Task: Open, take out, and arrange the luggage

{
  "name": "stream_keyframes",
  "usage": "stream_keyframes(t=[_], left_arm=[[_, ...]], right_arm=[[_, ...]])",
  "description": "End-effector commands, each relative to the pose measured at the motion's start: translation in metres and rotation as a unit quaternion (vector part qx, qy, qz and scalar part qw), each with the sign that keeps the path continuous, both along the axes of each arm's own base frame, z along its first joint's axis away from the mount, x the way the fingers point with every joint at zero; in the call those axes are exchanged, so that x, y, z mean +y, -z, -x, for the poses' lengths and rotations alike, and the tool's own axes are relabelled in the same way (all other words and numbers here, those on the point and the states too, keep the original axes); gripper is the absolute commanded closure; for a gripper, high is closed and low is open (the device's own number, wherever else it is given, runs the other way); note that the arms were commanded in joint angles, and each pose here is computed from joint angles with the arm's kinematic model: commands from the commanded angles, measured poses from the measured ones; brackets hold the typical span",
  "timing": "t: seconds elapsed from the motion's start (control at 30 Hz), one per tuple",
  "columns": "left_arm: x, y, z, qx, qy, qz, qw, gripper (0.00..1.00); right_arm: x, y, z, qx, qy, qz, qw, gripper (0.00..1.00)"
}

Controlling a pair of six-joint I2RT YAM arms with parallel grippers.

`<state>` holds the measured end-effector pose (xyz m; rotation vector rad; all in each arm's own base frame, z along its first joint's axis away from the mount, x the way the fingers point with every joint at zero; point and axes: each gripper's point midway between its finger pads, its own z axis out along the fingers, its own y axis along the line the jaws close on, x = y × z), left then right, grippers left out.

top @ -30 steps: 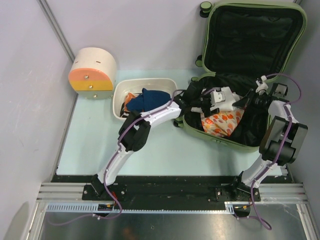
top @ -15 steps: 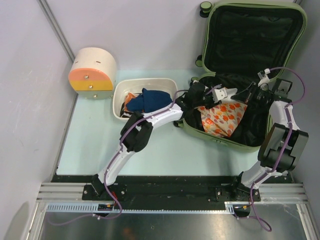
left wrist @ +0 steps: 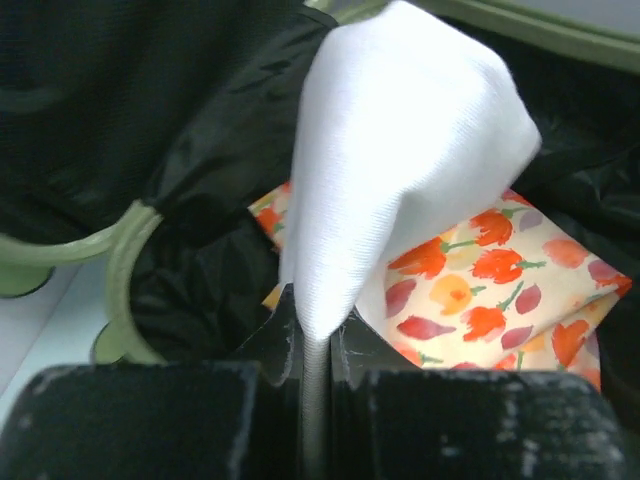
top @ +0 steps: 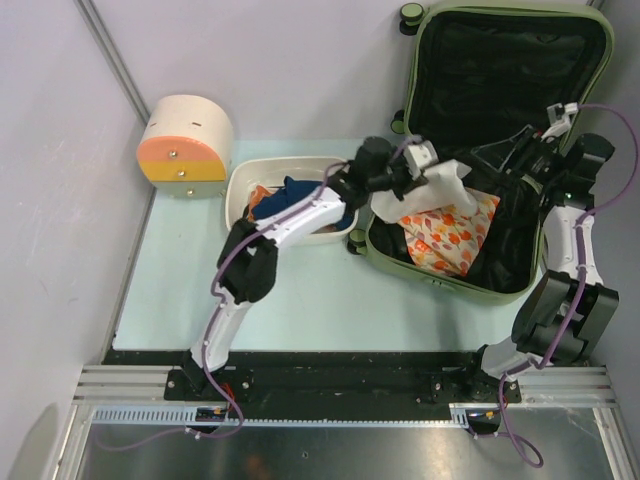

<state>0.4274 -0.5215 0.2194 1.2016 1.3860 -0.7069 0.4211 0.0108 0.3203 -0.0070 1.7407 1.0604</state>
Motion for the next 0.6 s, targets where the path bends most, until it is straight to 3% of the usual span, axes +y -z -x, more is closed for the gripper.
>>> stream_keyframes(t=[0.0,0.17,0.33,0.47,0.57], left_arm=[[0.071,-0.144,-0.007,-0.01,-0.029,0.101,0.994,1.0],[0.135,-0.177,-0.023,-0.004,-0.076,0.099,0.992,1.0],[0.208,-0.178,-0.058,-0.031,-0.159,0.068,0.985,1.0],[0.284,-0.175,-0.095,-0.102,-0.243,-0.001,0.965,1.0],[0.319,-0.156,-0.104,-0.135,-0.257,-0.06,0.955,1.0]], right_arm=[[-0.016,-0.061,-0.002,-0.087,0.05,0.011,0.995,0.32],[-0.017,-0.048,-0.005,-0.067,0.056,0.018,0.996,0.3],[-0.01,-0.039,-0.006,-0.061,0.05,0.033,0.996,0.3],[-0.003,-0.034,-0.005,-0.055,0.041,0.039,0.997,0.3],[0.0,-0.031,-0.005,-0.051,0.036,0.041,0.997,0.3]])
